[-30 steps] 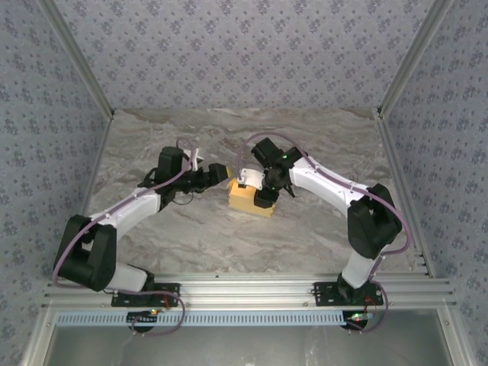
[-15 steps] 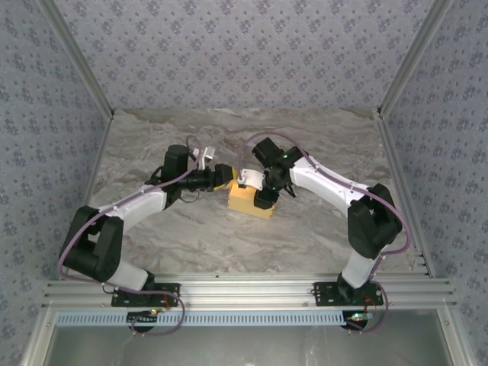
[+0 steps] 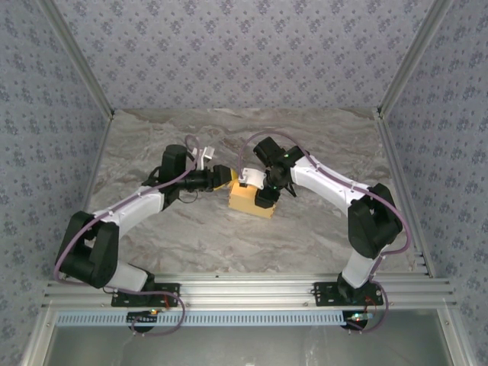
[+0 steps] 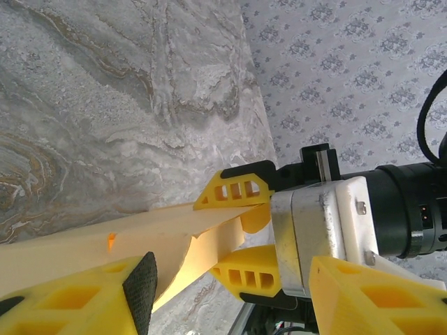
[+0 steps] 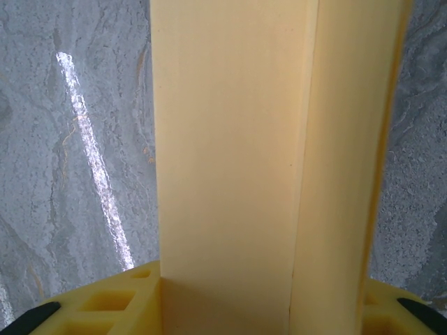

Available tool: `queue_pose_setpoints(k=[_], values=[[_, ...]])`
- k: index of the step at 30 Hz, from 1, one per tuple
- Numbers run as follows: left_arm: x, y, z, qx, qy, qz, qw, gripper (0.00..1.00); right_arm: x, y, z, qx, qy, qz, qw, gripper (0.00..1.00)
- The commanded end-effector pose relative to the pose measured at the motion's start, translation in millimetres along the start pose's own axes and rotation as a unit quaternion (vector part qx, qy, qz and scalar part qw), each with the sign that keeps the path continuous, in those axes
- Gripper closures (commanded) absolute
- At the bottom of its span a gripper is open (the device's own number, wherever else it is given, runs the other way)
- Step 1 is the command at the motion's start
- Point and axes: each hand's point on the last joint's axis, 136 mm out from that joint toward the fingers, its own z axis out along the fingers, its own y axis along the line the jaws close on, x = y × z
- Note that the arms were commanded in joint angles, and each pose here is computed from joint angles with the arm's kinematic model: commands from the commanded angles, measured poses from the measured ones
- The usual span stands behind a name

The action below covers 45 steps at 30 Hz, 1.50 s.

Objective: Fold the paper box

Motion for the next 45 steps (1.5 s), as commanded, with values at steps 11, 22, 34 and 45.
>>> queue_pose_setpoints(k=[11,22,34,45], values=[[18,-16,16,0.027,0.034,0.015,0.999,0.39,7,1,8,-0.017,0.018,0.017,1.000,0.57],[26,-10,20,0.044,0.036,-0.010,0.998,0.39,10,1,16,-0.003,0.041,-0.011,0.999,0.57],[41,-14,27,0.049,0.050,-0.014,0.997,0.38,11,3,23,-0.009,0.050,-0.022,0.998,0.56],[44,-14,28,0.064,0.050,-0.025,0.996,0.37,10,4,26,-0.017,0.034,-0.017,0.999,0.53]])
